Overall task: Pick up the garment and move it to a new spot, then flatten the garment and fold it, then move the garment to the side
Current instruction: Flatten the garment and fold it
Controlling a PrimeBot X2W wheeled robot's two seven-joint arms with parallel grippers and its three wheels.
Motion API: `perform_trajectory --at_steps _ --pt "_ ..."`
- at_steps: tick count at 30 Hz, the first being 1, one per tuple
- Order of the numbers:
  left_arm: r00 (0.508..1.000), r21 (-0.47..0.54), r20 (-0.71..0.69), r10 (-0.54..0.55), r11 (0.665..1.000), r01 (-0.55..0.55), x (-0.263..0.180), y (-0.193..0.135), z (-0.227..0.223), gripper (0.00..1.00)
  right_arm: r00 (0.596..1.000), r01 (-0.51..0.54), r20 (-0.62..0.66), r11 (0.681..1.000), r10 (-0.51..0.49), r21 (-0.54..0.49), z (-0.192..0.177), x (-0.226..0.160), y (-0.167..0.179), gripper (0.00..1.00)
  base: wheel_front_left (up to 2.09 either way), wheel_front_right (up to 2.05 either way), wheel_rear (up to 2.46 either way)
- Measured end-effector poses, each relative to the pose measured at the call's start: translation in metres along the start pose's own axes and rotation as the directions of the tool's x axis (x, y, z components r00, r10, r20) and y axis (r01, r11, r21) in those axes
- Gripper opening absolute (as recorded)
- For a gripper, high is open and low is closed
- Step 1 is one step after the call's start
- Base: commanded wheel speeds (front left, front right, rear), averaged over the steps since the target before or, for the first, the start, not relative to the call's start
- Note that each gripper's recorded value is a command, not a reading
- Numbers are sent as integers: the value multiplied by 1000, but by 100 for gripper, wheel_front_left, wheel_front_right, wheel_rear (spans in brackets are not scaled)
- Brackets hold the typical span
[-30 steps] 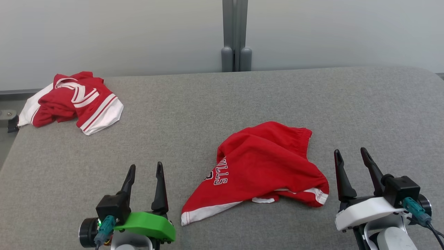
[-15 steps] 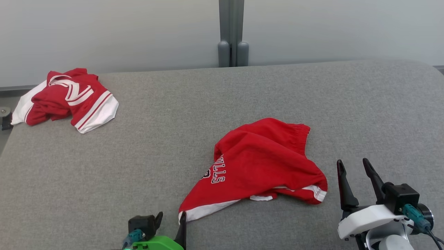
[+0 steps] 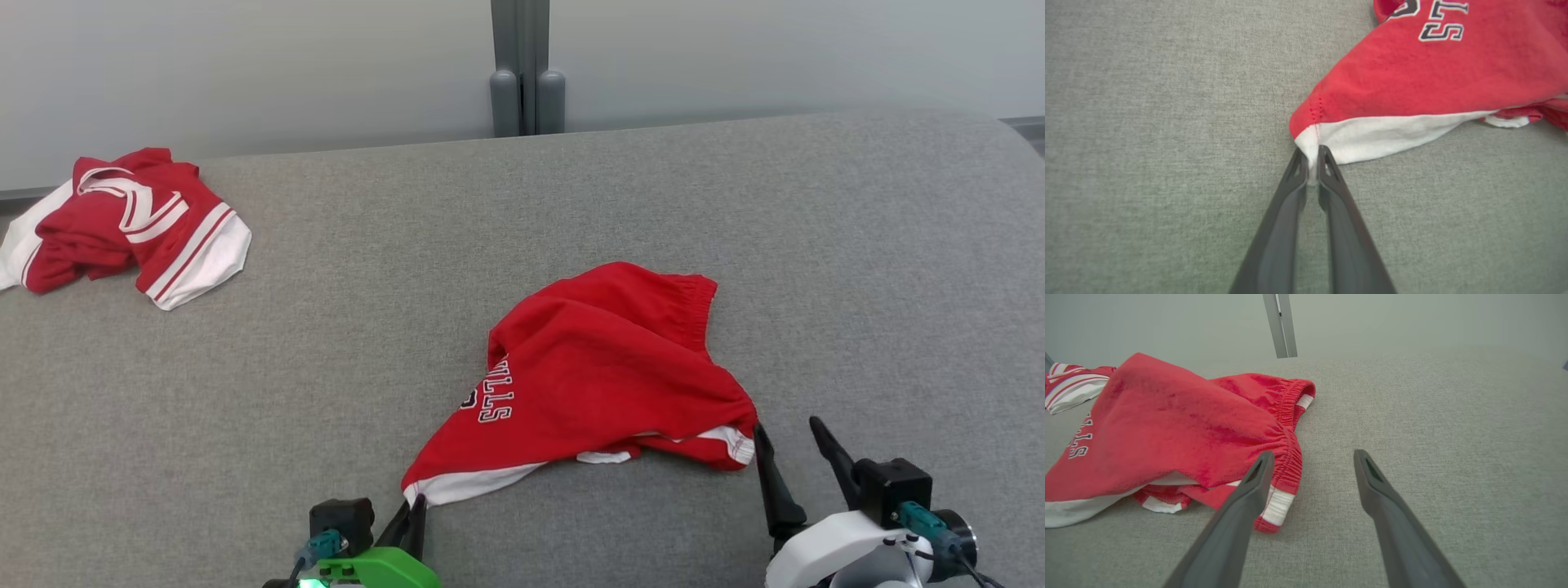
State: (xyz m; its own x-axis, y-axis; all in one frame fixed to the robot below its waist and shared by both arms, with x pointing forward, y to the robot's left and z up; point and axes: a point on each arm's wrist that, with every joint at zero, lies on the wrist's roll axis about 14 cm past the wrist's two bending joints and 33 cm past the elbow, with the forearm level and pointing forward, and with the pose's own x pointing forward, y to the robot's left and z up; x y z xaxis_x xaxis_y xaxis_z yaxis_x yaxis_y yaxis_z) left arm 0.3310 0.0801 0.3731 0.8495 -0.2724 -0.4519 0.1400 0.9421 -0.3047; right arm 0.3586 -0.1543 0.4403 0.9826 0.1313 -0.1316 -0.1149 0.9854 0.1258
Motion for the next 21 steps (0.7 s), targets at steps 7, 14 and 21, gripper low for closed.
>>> perform_trajectory --at_steps 7,14,21 --pt "999 -9 42 19 1000 -19 0 6 8 0 992 -48 -114 998 52 43 -35 -2 19 100 0 0 0" --pt "997 -15 65 33 999 -32 1 10 12 0 985 -71 -152 996 78 51 -46 11 26 95 0 0 0" --pt "995 -19 97 37 999 -36 2 12 18 0 981 -90 -163 993 101 74 -48 17 34 0 0 0 0"
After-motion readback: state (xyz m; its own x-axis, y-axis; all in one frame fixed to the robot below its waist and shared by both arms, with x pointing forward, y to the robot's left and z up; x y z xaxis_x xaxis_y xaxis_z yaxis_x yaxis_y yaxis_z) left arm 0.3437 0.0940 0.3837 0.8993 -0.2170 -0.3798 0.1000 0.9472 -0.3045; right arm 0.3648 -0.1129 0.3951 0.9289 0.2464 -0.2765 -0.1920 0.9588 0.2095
